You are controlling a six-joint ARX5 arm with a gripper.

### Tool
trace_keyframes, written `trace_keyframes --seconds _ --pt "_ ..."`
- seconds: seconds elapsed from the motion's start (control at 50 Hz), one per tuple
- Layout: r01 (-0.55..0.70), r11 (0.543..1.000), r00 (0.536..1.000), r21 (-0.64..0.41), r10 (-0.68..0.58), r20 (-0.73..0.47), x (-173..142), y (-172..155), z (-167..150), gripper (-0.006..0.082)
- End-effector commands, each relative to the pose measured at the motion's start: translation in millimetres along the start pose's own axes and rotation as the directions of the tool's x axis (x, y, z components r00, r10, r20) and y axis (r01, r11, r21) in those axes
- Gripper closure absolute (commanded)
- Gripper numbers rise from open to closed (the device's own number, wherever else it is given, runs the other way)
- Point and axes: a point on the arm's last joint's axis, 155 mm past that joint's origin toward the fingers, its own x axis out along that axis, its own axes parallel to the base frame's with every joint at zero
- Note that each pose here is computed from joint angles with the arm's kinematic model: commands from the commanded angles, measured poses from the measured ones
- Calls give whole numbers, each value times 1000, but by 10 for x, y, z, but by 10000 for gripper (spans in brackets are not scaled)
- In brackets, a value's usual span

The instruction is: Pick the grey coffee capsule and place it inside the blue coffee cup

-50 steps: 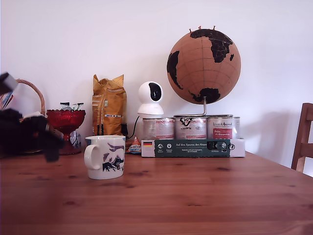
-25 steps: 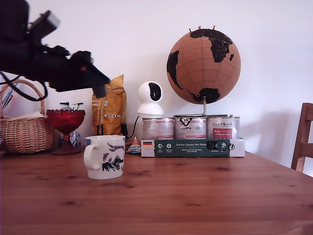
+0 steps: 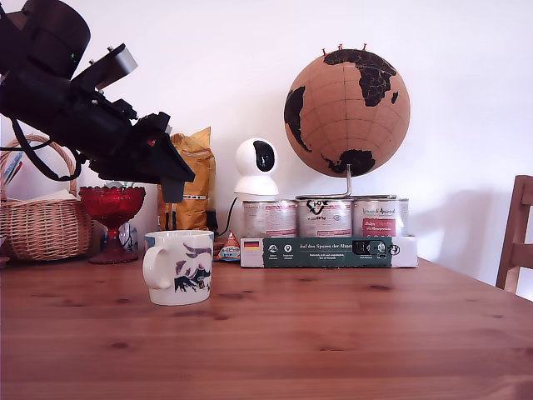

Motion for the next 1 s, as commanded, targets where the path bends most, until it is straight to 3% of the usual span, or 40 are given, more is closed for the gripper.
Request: trace_keyframes --seconds 0.0,0.14,0.42,0.48,0.6,0.64,0.98 --pt "-8 1000 1000 7 8 -13 22 24 -51 529" --pt "-38 999 999 7 38 -18 21 79 -62 368" --pt "-41 999 999 2 41 -31 20 84 -88 366" --pt "-42 999 999 4 42 -26 21 88 -61 407" --pt "-46 999 999 7 46 -16 -32 82 14 741" --pt "-49 999 999 5 49 -15 -71 85 40 795" --pt "-250 968 968 2 249 40 -738 377 470 786"
